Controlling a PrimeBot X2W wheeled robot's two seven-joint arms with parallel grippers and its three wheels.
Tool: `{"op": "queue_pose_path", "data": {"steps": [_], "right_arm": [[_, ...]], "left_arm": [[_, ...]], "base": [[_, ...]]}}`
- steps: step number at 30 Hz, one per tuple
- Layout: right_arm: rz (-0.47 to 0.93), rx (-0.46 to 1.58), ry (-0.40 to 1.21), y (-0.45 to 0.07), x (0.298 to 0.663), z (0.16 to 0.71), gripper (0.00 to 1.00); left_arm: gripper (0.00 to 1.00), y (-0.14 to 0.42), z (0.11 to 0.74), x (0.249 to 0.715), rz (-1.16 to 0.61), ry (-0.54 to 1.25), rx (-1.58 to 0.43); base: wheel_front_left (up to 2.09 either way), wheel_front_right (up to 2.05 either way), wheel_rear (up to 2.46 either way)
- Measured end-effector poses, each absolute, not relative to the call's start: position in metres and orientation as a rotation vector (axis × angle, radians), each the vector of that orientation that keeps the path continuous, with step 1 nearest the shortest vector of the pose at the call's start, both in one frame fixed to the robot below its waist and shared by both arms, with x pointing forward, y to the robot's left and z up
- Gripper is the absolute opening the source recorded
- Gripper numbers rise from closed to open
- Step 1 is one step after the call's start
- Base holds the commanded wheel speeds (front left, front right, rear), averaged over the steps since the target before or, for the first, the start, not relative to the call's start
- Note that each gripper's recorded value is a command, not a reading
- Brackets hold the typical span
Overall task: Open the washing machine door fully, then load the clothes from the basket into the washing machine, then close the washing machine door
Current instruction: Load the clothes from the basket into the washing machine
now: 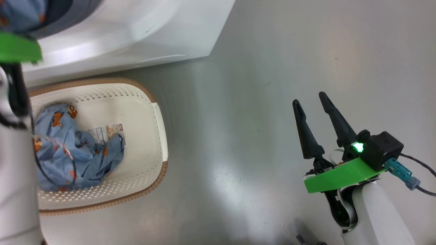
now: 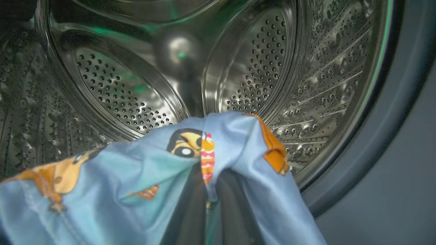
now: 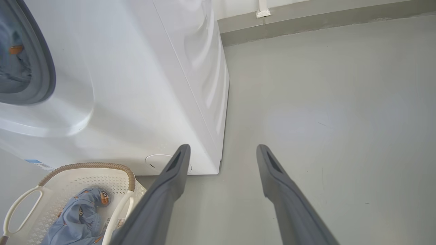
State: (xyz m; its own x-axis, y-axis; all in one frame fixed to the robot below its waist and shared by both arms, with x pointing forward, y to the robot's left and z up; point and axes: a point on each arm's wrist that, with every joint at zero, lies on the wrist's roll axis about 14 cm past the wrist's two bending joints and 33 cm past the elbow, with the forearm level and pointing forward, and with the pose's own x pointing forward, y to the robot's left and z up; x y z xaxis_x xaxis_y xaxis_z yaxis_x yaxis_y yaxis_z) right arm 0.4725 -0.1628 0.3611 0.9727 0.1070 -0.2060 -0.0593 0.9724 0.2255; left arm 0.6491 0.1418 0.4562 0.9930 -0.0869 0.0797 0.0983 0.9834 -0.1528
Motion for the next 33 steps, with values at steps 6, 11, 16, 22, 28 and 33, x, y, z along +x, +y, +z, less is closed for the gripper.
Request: {"op": "queue_pose_path", "data": {"steps": [6,11,16,22,28,33], "right_arm": [[0.070,0.235,0.230,-0.166,0.471,0.356,1.00],[0.057,0.237,0.250,-0.170,0.469,0.348,1.00],[0.046,0.242,0.277,-0.172,0.467,0.336,1.00],[0.043,0.249,0.321,-0.171,0.462,0.319,1.00],[0.042,0.251,0.351,-0.170,0.460,0.305,1.00],[0.036,0.249,0.360,-0.173,0.459,0.301,1.00]], "left_arm": [[0.00,0.134,0.467,0.679,-0.122,-0.071,-0.141],[0.00,0.134,0.450,0.699,-0.129,-0.011,-0.131],[0.00,0.137,0.427,0.714,-0.118,0.044,-0.140],[0.00,0.136,0.422,0.733,-0.129,0.019,-0.138],[0.00,0.130,0.431,0.753,-0.160,-0.048,-0.118],[0.00,0.129,0.440,0.763,-0.174,-0.095,-0.097]], "base": [[0.00,0.00,0.00],[0.00,0.00,0.00],[0.00,0.00,0.00],[0.00,0.00,0.00],[0.00,0.00,0.00],[0.00,0.00,0.00]]}}
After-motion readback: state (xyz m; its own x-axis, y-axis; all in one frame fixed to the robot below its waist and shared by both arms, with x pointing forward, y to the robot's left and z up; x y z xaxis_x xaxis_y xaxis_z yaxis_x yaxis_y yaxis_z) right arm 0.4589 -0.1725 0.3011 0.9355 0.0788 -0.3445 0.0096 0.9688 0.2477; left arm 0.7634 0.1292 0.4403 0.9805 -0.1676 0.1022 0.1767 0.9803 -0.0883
